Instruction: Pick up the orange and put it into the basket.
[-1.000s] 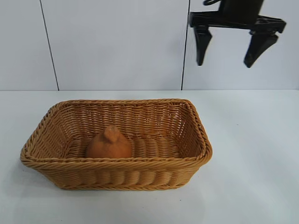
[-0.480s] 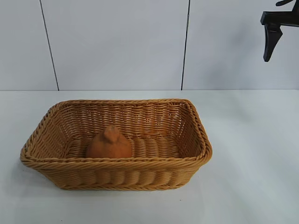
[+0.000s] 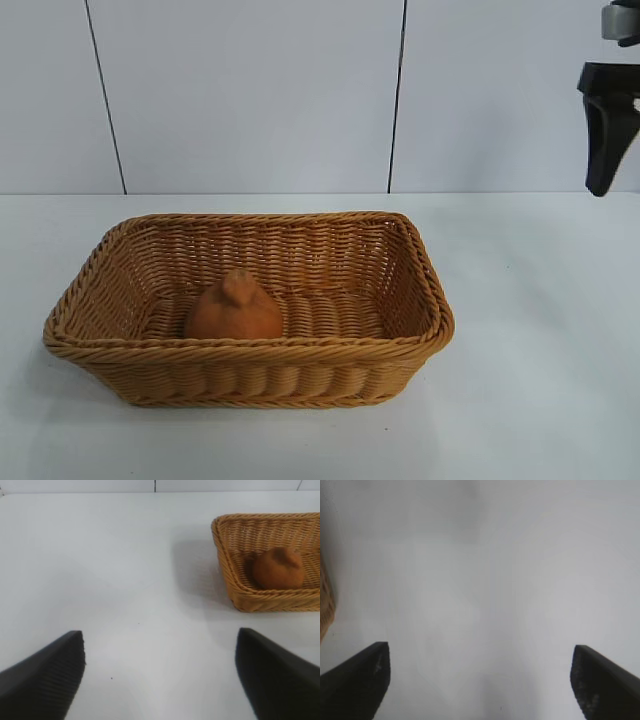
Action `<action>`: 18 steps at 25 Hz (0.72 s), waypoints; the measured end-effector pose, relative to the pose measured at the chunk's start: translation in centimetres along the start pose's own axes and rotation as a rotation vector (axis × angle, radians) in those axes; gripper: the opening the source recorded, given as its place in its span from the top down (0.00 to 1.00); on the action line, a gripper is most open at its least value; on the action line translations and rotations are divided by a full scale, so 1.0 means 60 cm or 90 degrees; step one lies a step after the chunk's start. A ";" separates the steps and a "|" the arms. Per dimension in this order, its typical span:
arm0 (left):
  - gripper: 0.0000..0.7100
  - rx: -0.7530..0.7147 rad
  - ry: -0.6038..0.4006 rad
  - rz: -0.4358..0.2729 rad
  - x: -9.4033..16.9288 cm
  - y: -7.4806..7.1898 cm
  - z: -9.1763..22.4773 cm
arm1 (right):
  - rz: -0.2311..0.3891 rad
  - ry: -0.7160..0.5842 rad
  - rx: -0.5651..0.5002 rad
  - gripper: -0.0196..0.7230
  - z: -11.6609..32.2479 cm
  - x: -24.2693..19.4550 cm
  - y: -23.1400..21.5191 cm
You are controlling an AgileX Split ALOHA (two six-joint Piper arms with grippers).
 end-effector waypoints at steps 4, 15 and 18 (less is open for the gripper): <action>0.18 0.000 0.000 0.000 0.000 0.000 0.000 | -0.013 0.018 -0.003 0.07 0.097 0.010 -0.018; 0.18 0.000 0.000 0.000 0.000 0.000 0.000 | -0.049 -0.136 0.043 0.07 0.288 0.010 -0.071; 0.18 0.000 0.000 0.000 0.000 0.000 0.000 | -0.068 -0.215 0.046 0.07 0.316 0.014 -0.079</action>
Point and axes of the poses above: a point on each arm's last joint axis where the gripper is mounted, x pointing back along that axis away from the gripper, y along the wrist's bending axis when the last joint is at zero, z = x × y, the point moved 8 cm from there along -x, pointing out along that axis toward the gripper, and after that the axes turned 14 degrees about -x, right-handed, at the moved point
